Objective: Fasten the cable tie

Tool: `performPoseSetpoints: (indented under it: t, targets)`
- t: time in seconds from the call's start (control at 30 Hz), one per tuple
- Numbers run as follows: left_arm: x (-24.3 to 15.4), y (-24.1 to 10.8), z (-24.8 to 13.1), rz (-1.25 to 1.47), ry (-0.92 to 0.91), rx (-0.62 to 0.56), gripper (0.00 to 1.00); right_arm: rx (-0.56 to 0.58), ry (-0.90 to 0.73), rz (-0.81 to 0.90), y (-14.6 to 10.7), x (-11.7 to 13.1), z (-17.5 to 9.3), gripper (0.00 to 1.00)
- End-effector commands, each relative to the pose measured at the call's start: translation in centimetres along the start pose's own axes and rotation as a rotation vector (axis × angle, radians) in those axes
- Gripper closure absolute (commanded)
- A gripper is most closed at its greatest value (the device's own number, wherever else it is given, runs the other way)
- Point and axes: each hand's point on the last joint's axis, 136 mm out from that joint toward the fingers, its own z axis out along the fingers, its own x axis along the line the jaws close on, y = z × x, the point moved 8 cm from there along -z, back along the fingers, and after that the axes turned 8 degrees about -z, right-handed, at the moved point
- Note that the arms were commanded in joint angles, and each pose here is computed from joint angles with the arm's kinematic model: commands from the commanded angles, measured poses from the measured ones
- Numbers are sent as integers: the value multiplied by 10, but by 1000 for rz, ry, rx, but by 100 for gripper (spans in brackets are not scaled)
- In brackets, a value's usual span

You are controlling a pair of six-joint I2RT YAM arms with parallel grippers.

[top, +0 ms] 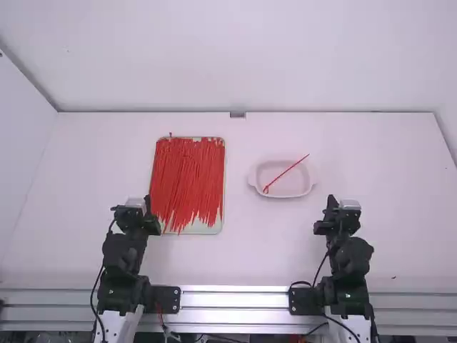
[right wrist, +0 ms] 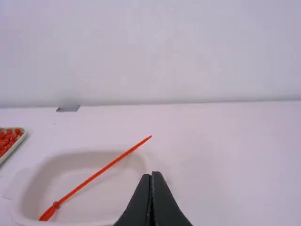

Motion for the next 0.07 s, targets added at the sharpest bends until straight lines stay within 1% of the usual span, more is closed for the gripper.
performPoseSetpoints:
  t: [0.0, 0.03]
  targets:
    - [1, -3, 0, 0, 9, 1, 100, 6, 2, 5, -4, 1, 0, 100]
    - [1, -3, 0, 0, 9, 1, 100, 6, 2, 5, -4, 1, 0, 100]
